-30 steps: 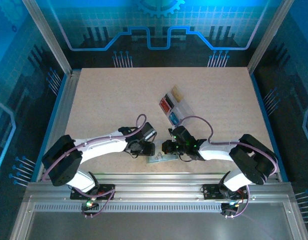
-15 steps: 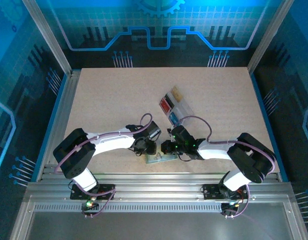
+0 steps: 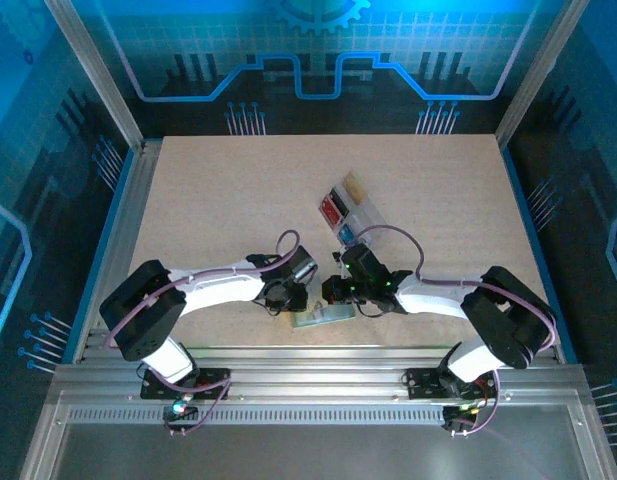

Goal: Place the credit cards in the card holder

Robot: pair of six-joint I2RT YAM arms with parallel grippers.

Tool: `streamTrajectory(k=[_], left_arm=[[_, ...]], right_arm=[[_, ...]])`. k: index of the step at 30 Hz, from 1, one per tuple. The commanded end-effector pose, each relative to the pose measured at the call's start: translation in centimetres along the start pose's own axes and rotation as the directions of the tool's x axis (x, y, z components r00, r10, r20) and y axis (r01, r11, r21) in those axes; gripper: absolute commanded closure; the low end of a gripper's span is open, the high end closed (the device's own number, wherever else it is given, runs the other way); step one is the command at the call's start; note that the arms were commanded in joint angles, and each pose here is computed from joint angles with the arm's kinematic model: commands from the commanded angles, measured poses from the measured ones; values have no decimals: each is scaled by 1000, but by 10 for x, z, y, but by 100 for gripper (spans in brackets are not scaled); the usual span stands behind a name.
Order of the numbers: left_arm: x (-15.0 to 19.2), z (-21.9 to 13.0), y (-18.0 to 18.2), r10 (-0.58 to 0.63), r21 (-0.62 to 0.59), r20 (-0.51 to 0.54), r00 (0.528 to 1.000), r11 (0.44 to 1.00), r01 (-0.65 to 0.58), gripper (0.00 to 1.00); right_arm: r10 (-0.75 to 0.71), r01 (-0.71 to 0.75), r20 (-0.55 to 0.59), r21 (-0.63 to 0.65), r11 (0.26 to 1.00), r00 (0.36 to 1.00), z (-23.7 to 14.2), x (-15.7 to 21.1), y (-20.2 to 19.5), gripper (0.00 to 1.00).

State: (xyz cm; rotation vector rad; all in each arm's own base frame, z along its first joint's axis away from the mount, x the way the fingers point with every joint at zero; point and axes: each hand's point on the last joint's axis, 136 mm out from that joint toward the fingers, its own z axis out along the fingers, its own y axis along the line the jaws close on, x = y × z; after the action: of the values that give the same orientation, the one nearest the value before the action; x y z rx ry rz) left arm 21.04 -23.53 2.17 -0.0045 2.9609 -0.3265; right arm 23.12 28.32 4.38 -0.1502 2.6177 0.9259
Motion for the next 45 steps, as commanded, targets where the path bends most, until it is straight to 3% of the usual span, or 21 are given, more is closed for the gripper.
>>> streamTrajectory(k=[1,11,14,22,37,45], left_arm=[[16,2,29,-28,-89,-47,999,996,24,76],[17,5,32,-33,-86,-53,998,996,29,82],[16,4,28,-29,-71,-53,998,997,26,75],[10,2,17,-17,-37,-48,999,999,15,74],[-13,-33,-13,32,49,12,999,998,-32,63],[-11,-13,-12,36,32,-25,999,999,-35,63]], right_arm=[[-17,18,-21,28,999,1000,-3,-1,-4,100],[-36,36,-7,27,999,999,-12,-8,-2,100],[-75,75,19,26,997,997,-24,-20,6,100],[-153,137,42,263,955,987,-63,-37,-26,100],[-123,120,-15,354,927,992,-59,-13,-58,100],[-81,86,-28,296,951,996,-48,-3,-54,100]])
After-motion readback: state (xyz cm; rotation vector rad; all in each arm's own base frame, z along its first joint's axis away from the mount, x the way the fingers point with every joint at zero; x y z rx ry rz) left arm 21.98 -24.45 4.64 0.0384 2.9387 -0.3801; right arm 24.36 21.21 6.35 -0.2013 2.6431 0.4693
